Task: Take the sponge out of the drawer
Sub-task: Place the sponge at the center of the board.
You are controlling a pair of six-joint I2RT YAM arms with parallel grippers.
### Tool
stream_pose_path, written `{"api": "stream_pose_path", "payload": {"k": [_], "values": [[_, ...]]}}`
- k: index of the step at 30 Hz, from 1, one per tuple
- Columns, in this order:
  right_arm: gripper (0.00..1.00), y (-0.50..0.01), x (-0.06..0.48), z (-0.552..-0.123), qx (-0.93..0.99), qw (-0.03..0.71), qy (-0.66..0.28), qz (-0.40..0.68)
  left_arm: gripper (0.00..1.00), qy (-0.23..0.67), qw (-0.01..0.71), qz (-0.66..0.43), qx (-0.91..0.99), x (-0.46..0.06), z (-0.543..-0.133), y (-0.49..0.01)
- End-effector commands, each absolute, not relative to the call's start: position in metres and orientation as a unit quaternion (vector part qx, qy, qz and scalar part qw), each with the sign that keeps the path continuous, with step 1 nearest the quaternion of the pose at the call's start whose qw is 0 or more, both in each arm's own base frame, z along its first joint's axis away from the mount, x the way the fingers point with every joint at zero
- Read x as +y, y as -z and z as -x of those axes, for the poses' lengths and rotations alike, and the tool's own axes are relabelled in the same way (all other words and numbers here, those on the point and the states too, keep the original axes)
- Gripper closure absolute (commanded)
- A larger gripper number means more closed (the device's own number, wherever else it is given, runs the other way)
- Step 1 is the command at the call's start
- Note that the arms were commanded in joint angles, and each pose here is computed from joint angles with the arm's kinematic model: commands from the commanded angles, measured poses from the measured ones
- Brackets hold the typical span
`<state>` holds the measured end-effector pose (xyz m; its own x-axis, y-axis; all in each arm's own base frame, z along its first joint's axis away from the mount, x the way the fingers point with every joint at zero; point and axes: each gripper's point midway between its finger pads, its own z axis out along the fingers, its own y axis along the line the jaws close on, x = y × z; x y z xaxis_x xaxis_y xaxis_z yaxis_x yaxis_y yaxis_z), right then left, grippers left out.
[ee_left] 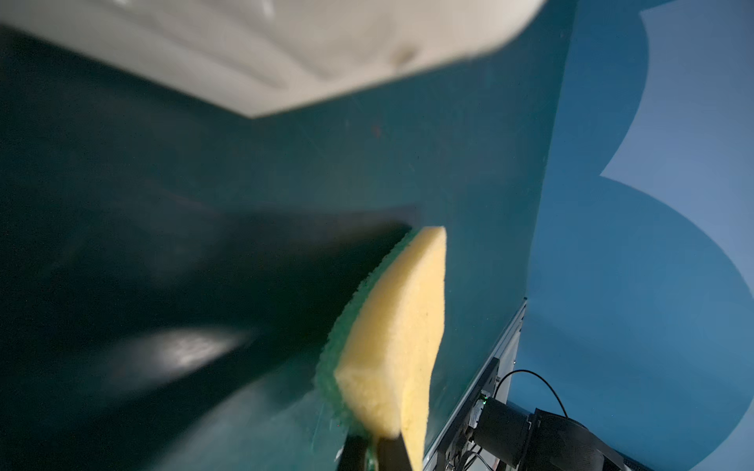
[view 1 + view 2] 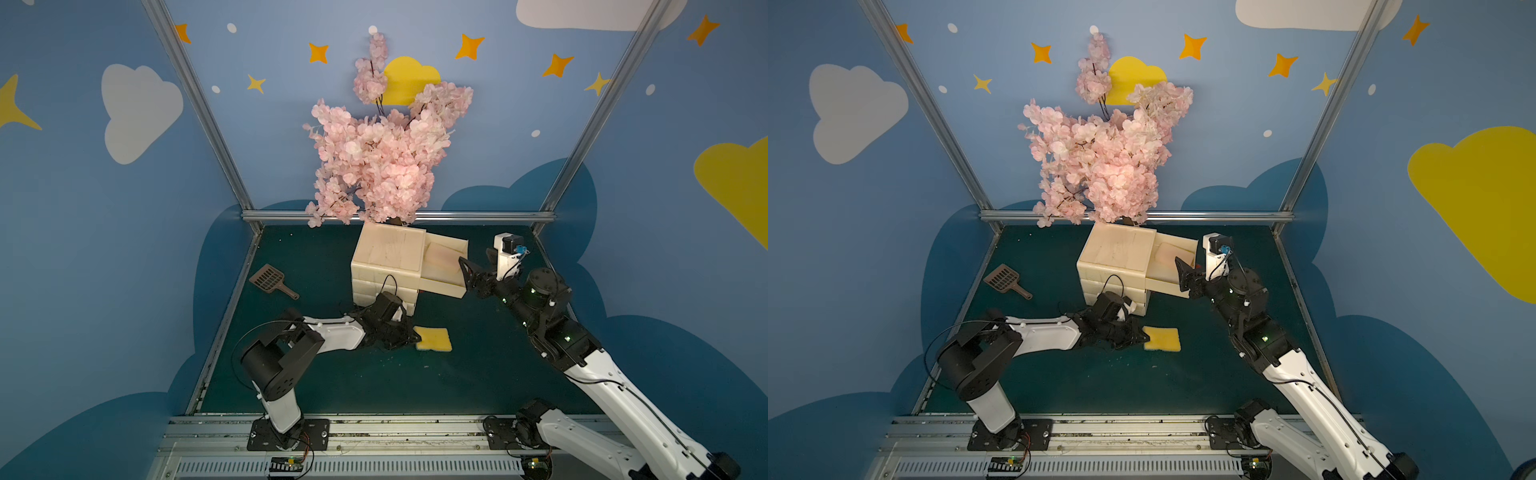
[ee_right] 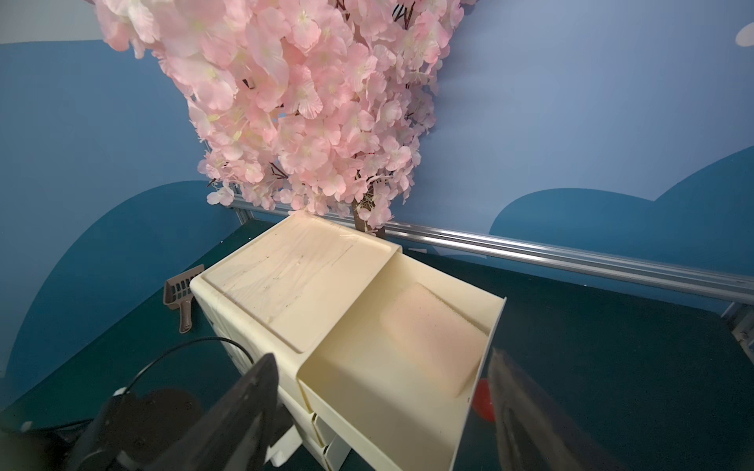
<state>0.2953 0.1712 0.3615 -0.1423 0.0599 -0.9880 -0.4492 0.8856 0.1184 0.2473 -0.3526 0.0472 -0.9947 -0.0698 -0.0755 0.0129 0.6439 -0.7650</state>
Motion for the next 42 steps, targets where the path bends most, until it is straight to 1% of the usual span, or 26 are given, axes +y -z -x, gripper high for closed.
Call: {"api": "stream_pose_path", "payload": {"k": [1,5,8,11,13,14,16,20,23,27,29,32,35,39,41,42], "values": [[0.2,-0.362,0.168,-0.295,0.724,0.645,-0.215,0.12,0.97,0.428,0.064,0.032,0.901,-0.367,-0.267,-0.049],[0.2,-0.36,0.16,-0.297,0.723,0.649,-0.211,0.108,0.93,0.418,0.051,0.019,0.907,-0.377,-0.262,-0.046],[0.2,-0.359,0.157,-0.298,0.726,0.648,-0.209,0.103,0.86,0.416,0.049,0.021,0.908,-0.38,-0.261,-0.043],[0.2,-0.36,0.157,-0.296,0.723,0.65,-0.211,0.104,0.68,0.415,0.051,0.031,0.908,-0.379,-0.26,-0.04],[0.2,-0.361,0.156,-0.295,0.722,0.651,-0.211,0.104,0.61,0.414,0.056,0.029,0.908,-0.379,-0.258,-0.042],[0.2,-0.36,0.156,-0.295,0.723,0.65,-0.211,0.103,0.53,0.414,0.06,0.029,0.908,-0.379,-0.258,-0.044],[0.2,-0.36,0.155,-0.295,0.724,0.65,-0.209,0.1,0.46,0.411,0.073,0.026,0.909,-0.376,-0.257,-0.051],[0.2,-0.361,0.149,-0.302,0.724,0.657,-0.195,0.084,0.26,0.394,0.112,0.003,0.912,-0.371,-0.252,-0.076],[0.2,-0.366,0.138,-0.316,0.725,0.663,-0.183,0.046,0.18,0.383,0.144,-0.024,0.912,-0.369,-0.246,-0.104],[0.2,-0.389,0.115,-0.335,0.708,0.687,-0.162,-0.003,0.06,0.366,0.185,-0.076,0.909,-0.362,-0.224,-0.148],[0.19,-0.395,0.107,-0.348,0.703,0.69,-0.169,-0.022,0.01,0.36,0.205,-0.097,0.905,-0.355,-0.215,-0.168],[0.2,-0.386,0.108,-0.367,0.717,0.671,-0.185,-0.022,0.0,0.348,0.247,-0.131,0.895,-0.336,-0.208,-0.195],[0.2,-0.365,0.117,-0.383,0.742,0.647,-0.176,-0.007,0.01,0.298,0.328,-0.156,0.883,-0.307,-0.224,-0.222],[0.21,-0.345,0.133,-0.393,0.788,0.589,-0.177,0.025,0.01,0.275,0.418,-0.184,0.846,-0.278,-0.264,-0.267],[0.21,-0.336,0.146,-0.394,0.81,0.553,-0.187,0.055,0.01,0.291,0.454,-0.177,0.824,-0.266,-0.288,-0.283],[0.24,-0.33,0.153,-0.394,0.825,0.527,-0.191,0.067,0.01,0.298,0.472,-0.164,0.813,-0.257,-0.304,-0.29]]}}
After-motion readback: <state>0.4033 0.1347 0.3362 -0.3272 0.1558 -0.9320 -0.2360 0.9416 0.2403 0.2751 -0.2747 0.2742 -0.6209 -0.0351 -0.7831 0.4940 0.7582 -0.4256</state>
